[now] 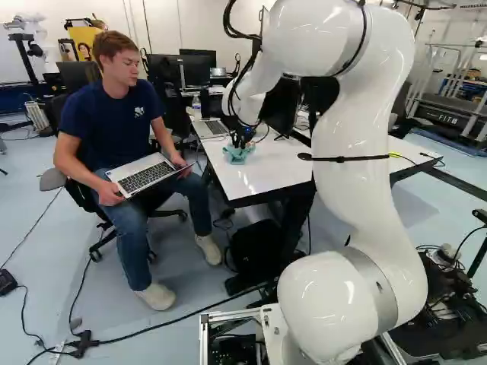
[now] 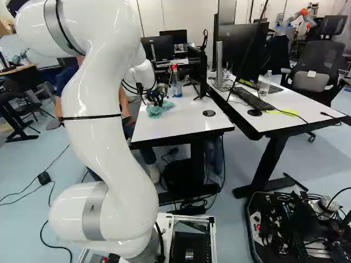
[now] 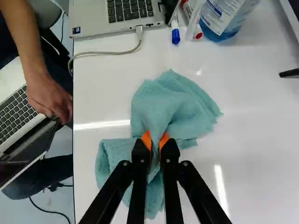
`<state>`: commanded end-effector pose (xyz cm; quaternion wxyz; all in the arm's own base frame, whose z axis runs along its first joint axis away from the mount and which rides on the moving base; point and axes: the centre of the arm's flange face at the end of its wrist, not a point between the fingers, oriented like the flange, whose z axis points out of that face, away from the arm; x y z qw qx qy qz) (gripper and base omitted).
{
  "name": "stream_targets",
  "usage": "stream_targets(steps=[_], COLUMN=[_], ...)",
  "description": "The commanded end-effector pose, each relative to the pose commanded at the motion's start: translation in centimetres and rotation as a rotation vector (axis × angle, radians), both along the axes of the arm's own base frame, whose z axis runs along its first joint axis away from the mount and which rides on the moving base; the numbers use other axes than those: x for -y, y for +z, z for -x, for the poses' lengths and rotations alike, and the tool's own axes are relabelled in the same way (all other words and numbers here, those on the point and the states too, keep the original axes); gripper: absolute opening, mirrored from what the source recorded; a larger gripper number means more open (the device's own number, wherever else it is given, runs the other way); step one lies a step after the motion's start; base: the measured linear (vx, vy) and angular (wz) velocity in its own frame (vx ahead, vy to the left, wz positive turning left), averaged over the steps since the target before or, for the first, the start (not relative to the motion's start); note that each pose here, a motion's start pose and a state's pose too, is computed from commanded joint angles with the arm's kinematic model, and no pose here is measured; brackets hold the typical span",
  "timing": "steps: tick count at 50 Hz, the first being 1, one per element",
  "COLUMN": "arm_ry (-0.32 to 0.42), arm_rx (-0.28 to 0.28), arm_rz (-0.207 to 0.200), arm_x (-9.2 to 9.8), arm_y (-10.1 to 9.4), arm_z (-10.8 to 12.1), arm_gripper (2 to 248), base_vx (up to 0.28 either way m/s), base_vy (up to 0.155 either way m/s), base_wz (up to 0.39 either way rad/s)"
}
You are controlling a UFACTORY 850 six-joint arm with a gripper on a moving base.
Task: Clean the table with the green towel
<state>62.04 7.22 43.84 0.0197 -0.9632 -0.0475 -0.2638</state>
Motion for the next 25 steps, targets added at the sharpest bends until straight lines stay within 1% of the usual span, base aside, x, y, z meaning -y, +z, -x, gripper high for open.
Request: stream_targets(steps=[25], arm_ry=[0.022], arm_rx=[0.022], arm_rz=[-0.003], arm_x=[-0.6], arm_y=[3.4], arm_z=[5.6], arm_gripper=[39], base_vx=[0.0], base_vy=[0.0], base_wz=[0.0])
